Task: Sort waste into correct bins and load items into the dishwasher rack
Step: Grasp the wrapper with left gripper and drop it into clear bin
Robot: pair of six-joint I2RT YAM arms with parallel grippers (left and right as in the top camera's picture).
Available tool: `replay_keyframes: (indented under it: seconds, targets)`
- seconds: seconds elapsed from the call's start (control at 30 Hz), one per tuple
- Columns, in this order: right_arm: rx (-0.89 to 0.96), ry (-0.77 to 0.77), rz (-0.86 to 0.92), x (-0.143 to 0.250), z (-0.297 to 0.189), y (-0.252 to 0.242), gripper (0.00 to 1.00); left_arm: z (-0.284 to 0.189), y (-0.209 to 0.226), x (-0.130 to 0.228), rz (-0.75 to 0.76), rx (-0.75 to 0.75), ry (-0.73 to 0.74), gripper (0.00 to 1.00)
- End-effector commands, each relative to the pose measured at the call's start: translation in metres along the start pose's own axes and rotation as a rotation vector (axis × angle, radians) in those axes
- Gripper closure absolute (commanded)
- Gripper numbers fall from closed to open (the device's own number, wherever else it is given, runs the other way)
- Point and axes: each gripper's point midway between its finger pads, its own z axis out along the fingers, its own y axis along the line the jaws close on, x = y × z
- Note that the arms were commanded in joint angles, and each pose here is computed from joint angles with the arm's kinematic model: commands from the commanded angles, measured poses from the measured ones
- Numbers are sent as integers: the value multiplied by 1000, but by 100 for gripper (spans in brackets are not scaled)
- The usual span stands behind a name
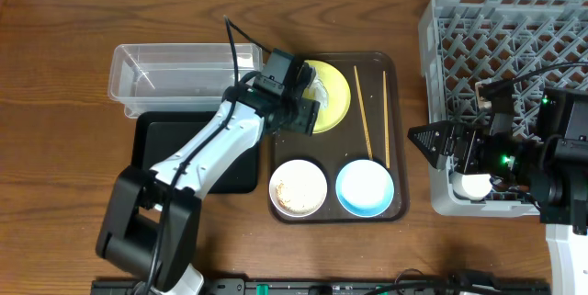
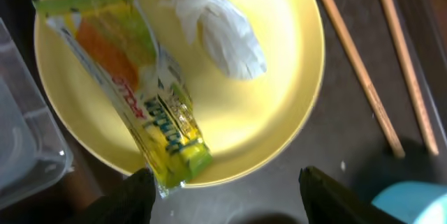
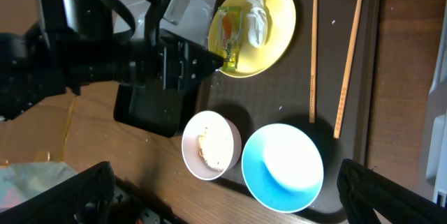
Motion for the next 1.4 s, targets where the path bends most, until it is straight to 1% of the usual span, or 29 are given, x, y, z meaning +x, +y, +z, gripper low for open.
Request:
replay_keyframes:
  seconds: [0.0, 0.03, 0.07, 0.27, 0.37, 0.43, 0.47, 0.5, 0.53, 0.57, 0.6, 0.73, 0.87, 0.97, 1.07, 1.17, 1.27, 1.37]
  targets:
    - [-10, 5, -26, -1, 0, 4, 1, 8, 19, -8, -36, -106, -20, 32]
    - [-9, 5, -26, -1, 0, 4, 1, 12, 26, -6, -39, -141, -16, 32]
    - [-9, 5, -26, -1, 0, 4, 1, 15, 29, -5, -40, -155, -12, 35]
    - [-10, 4, -27, -1, 0, 4, 1, 35, 36, 8, -66, -171, 40, 39]
    - [-10, 4, -27, -1, 0, 4, 1, 45, 38, 13, -81, -176, 61, 44]
    - [-10, 5, -26, -1, 0, 4, 1, 50, 39, 16, -82, -177, 70, 55]
    - [-10, 5, -26, -1, 0, 4, 1, 52, 40, 17, -89, -178, 75, 64]
    - [-10, 5, -26, -1, 0, 4, 1, 53, 40, 18, -98, -179, 75, 76]
    - [-9, 6, -25, -1, 0, 4, 1, 52, 40, 17, -112, -179, 73, 81]
    - [-10, 7, -24, 0, 0, 4, 1, 51, 39, 16, -130, -178, 65, 91]
    - [-10, 7, -25, 0, 0, 4, 1, 49, 38, 13, -145, -177, 56, 94]
    - [-9, 6, -26, -1, 0, 4, 1, 24, 31, -7, -158, -160, -13, 94]
    - [-9, 7, -25, 0, 0, 4, 1, -20, 20, -31, -149, -133, -122, 94]
    - [-9, 7, -25, 0, 0, 4, 1, -54, 21, -41, -159, -131, -187, 94]
    - [-9, 7, -25, 0, 0, 4, 1, -82, 43, -43, -195, -209, -230, 94]
    - [-9, 7, -25, 0, 0, 4, 1, -100, 83, -35, -248, -356, -234, 94]
    - [-9, 8, -24, 0, 0, 4, 1, -103, 119, -21, -306, -459, -189, 94]
    - [-9, 8, -24, 0, 0, 4, 1, -98, 142, -12, -353, -489, -154, 94]
